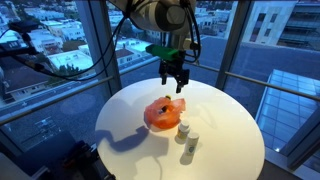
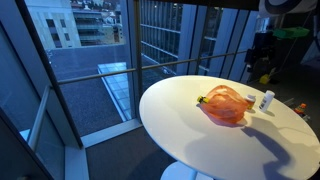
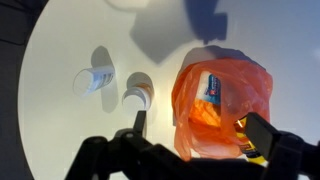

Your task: Remove the orange and white bottle from the plastic bag and place it on the table

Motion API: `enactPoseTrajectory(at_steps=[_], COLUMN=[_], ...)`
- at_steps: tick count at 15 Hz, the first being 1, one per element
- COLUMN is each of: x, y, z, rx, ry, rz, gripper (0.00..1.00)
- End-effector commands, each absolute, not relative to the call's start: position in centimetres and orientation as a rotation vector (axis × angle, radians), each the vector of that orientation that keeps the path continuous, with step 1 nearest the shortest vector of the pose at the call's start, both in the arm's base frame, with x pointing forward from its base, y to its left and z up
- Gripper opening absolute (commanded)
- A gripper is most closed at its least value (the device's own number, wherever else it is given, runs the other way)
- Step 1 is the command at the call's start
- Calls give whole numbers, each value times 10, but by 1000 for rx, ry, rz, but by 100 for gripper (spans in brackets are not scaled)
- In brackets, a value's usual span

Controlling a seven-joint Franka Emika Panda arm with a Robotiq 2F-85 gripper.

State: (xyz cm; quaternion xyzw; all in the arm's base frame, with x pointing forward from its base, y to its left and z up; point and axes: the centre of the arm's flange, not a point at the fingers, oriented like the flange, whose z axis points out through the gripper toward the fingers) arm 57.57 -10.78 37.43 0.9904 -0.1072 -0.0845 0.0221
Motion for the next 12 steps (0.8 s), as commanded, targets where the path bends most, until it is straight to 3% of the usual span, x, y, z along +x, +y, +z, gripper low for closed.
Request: enactPoseTrajectory(at_steps=[1,9,12], x=[545,511,521], y=[-91,-87,-87], z=[415,480,479], rx=[3052,3071,3081], ry=[-359,-359,-342], rz=[-298,-308,-299], gripper=[100,100,100])
